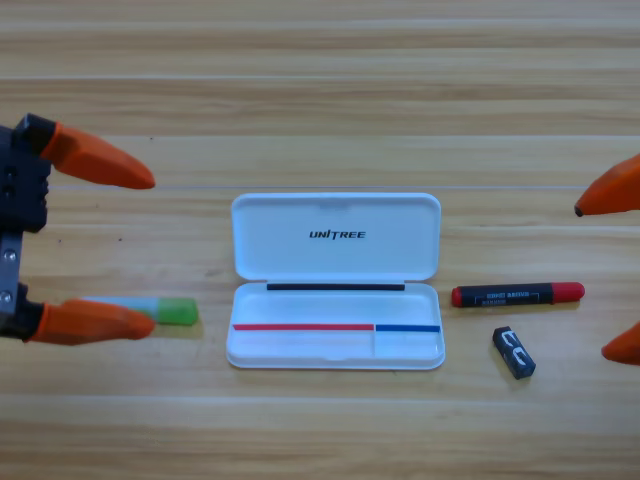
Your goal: Clean up eraser and pencils
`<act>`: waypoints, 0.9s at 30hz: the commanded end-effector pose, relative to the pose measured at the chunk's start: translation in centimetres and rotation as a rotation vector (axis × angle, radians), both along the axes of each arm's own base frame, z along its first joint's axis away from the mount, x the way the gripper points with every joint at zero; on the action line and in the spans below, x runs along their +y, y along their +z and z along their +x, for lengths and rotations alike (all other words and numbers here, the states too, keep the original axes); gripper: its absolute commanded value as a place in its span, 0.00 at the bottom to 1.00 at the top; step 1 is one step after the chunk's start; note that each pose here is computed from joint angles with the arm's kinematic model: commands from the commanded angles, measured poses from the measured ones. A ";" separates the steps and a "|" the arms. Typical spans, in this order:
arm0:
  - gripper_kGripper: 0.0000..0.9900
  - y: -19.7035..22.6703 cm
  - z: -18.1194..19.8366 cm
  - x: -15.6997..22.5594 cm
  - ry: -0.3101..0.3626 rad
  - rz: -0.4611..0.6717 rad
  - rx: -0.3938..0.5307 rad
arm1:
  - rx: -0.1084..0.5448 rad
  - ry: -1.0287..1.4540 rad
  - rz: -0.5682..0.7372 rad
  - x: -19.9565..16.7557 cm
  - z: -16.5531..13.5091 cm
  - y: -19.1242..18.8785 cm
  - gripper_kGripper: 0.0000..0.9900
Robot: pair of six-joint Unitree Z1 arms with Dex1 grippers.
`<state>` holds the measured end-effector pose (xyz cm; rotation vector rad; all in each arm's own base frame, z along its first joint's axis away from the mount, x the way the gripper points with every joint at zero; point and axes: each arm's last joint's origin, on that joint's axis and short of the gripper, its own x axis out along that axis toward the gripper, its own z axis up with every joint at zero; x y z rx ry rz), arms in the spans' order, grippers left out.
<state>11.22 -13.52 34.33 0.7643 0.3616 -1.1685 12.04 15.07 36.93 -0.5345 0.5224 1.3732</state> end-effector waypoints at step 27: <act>1.00 0.7 1.3 -0.8 0.048 0.178 -0.037 | 0.244 -0.649 -0.441 2.3 5.5 -6.7 0.99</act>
